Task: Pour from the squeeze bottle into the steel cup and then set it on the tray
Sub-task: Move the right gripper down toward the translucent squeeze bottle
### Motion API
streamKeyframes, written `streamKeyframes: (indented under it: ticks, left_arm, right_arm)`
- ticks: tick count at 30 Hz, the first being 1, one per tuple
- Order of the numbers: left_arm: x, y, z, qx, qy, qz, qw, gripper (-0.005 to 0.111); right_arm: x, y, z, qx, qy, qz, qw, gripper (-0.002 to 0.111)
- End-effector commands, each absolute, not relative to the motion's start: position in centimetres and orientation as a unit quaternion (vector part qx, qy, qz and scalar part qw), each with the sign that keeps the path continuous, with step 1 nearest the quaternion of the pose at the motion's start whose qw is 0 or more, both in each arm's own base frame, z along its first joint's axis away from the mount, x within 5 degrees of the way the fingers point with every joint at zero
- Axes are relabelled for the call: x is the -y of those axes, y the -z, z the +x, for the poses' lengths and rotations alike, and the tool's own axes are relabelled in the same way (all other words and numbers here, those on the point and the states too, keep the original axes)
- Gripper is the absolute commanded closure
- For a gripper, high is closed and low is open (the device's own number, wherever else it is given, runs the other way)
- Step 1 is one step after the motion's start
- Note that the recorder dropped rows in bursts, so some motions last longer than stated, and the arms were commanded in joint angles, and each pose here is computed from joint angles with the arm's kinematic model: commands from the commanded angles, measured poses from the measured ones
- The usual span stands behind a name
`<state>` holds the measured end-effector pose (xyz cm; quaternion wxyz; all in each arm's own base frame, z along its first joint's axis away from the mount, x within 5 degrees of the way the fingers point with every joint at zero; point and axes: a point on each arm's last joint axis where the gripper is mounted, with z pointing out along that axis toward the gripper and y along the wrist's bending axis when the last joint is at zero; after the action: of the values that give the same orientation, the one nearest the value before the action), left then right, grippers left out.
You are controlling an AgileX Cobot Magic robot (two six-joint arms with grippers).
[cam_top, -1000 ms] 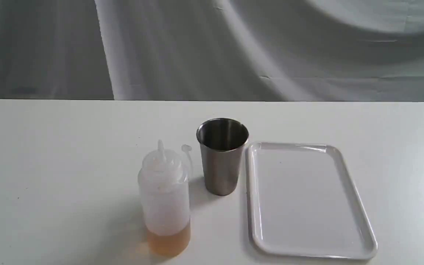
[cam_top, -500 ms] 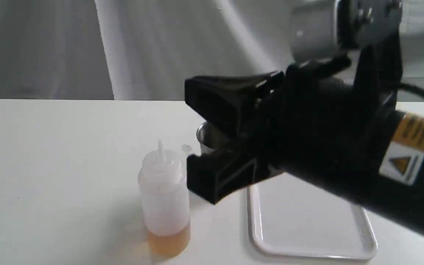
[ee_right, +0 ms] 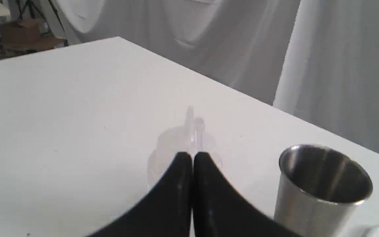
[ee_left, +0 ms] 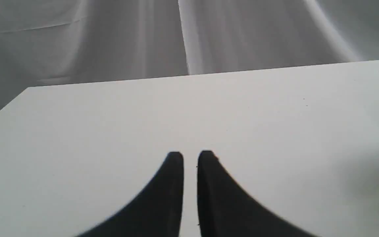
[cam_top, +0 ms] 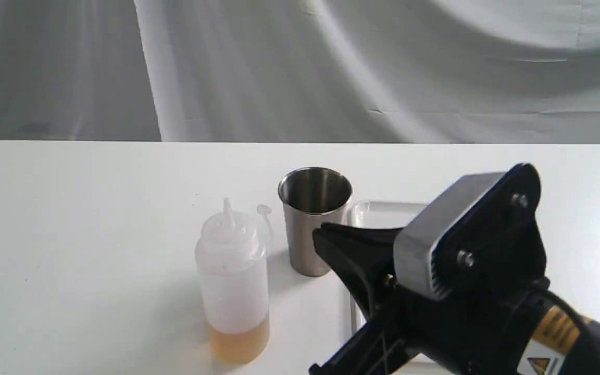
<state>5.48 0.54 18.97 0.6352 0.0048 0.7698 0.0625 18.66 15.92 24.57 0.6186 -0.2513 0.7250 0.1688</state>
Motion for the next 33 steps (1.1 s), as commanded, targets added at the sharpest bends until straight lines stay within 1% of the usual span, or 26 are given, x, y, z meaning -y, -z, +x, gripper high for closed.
streamKeyframes:
  ticks: [1,7,17,23,25,27,29,31,33]
  left_arm:
    - [-0.6,-18.9,5.5,-0.766,-0.064,0.004,0.640,0.098]
    - [-0.6,-18.9,5.5,-0.766,-0.064,0.004,0.640,0.098]
    - [-0.6,-18.9,5.5,-0.766,-0.064,0.004,0.640,0.098]
    - [-0.6,-18.9,5.5,-0.766,-0.064,0.004,0.640,0.098]
    - [-0.6,-18.9,5.5,-0.766,-0.064,0.004,0.640,0.098]
    - [-0.6,-18.9,5.5,-0.766,-0.064,0.004,0.640,0.098]
    - [-0.6,-18.9,5.5,-0.766,-0.064,0.004,0.640,0.098]
    - [-0.6,-18.9,5.5,-0.766,-0.064,0.004,0.640,0.098]
    - [-0.6,-18.9,5.5,-0.766,-0.064,0.004,0.640,0.098]
  right_arm:
    - [-15.9,-23.1,18.6,-0.728,-0.154,-0.269,0.611,0.108]
    - [-15.6,-20.3,18.5,-0.749,-0.137,-0.276,0.587,0.108]
    - [-16.1,-18.8,19.5,-0.734,-0.125,-0.261,0.614,0.108]
    - [-16.4,-17.1,19.9,-0.745,-0.114,-0.272,0.598,0.108]
    - [-16.6,-16.7,19.9,-0.743,-0.113,-0.288,0.593,0.105]
    - [-16.8,-16.3,19.9,-0.742,-0.111,-0.296,0.592,0.097]
    - [-16.8,-16.1,19.9,-0.743,-0.110,-0.297,0.590,0.086]
    - [-16.8,-16.0,20.0,-0.740,-0.107,-0.299,0.592,0.068]
    - [-16.8,-16.0,20.0,-0.737,-0.102,-0.305,0.595,0.047]
